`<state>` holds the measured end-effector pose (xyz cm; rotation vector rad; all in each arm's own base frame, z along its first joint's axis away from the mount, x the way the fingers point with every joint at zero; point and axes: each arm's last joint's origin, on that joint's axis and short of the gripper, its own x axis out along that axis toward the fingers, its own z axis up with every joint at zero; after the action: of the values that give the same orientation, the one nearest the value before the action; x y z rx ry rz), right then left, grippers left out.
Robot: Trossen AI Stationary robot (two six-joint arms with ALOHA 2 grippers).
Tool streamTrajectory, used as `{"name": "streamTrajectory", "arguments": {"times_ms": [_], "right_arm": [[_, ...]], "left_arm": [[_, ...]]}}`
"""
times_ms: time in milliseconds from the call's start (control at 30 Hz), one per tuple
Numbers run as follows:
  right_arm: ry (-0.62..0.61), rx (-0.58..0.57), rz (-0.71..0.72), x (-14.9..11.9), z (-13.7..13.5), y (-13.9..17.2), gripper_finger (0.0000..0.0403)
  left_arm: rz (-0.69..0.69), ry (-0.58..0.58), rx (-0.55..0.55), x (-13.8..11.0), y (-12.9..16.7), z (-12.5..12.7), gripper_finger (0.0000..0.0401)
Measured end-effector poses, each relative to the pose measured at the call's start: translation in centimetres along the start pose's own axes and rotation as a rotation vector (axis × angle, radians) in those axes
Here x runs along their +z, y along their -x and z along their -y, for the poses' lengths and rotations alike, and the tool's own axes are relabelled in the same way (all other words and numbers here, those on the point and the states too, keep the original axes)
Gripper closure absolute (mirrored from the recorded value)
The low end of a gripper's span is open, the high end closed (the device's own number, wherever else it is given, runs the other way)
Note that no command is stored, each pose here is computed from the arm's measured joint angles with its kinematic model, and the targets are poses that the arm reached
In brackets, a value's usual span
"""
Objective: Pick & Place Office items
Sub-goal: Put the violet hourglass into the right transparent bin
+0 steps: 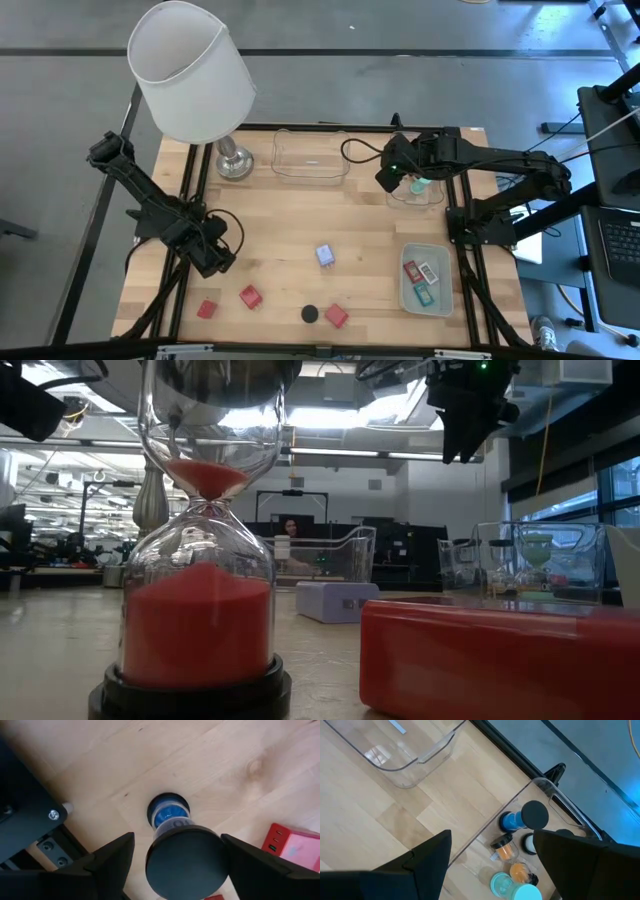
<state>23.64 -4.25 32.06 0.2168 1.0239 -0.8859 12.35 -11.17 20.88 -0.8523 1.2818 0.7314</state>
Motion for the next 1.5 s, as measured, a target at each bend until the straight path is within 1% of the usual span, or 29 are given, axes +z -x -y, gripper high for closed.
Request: {"name": "streamTrajectory", "arguments": {"times_ms": [233, 333, 433, 500, 600, 667, 767, 833, 900, 1000, 1100, 1167, 1300, 1367, 1500], "right_arm": [[0.002, 0.000, 0.000, 0.0, 0.0, 0.0, 0.0119], [0.001, 0.002, 0.003, 0.0, 0.0, 0.0, 0.0119], [-0.006, 0.008, 0.012, 0.1, -0.1, 0.0, 0.0119], [-0.011, 0.014, 0.024, 0.2, -0.2, 0.0, 0.0119], [0.015, 0.033, 0.064, 0.7, -0.4, 0.0, 0.0119], [0.062, 0.059, 0.116, 1.1, -0.9, 0.2, 0.0119], [0.170, 0.125, 0.232, 1.6, -2.2, 1.0, 0.0119], [0.258, 0.180, 0.323, 1.9, -3.5, 1.9, 0.0119], [0.337, 0.225, 0.421, 2.0, -4.7, 2.9, 0.0119], [0.443, 0.292, 0.567, 2.0, -6.3, 4.6, 0.0119], [0.533, 0.393, 0.682, 1.8, -7.6, 6.1, 0.0119], [0.584, 0.465, 0.749, 1.7, -8.3, 7.0, 0.0119], [0.647, 0.558, 0.865, 1.5, -9.2, 8.4, 0.0119], [0.674, 0.594, 0.914, 1.5, -9.5, 9.0, 0.0119], [0.678, 0.636, 1.009, 1.7, -9.8, 9.9, 0.0119]], "left_arm": [[-0.009, 0.001, 0.002, 0.0, 0.0, 0.0, 0.0194], [-0.004, 0.001, 0.001, 0.0, 0.0, 0.0, 0.0194], [0.048, -0.013, -0.017, 0.3, 0.2, 0.2, 0.0194], [0.127, -0.052, -0.067, 0.6, 0.9, 0.8, 0.0194], [0.330, -0.138, -0.162, 1.4, 2.4, 2.1, 0.0194], [0.504, -0.194, -0.239, 2.0, 3.7, 3.2, 0.0194], [0.752, -0.276, -0.316, 2.6, 5.5, 4.8, 0.0194], [0.906, -0.323, -0.341, 2.9, 6.7, 5.8, 0.0194], [1.045, -0.370, -0.331, 3.2, 7.7, 6.7, 0.0194], [1.209, -0.423, -0.298, 3.5, 9.2, 7.8, 0.0194], [1.312, -0.475, -0.280, 4.0, 10.7, 8.7, 0.0194], [1.357, -0.518, -0.313, 4.3, 11.8, 9.2, 0.0194], [1.439, -0.639, -0.454, 5.1, 13.5, 10.0, 0.0194], [1.479, -0.682, -0.520, 5.5, 14.1, 10.1, 0.0194], [1.535, -0.764, -0.650, 6.3, 14.9, 10.4, 0.0194]]}}
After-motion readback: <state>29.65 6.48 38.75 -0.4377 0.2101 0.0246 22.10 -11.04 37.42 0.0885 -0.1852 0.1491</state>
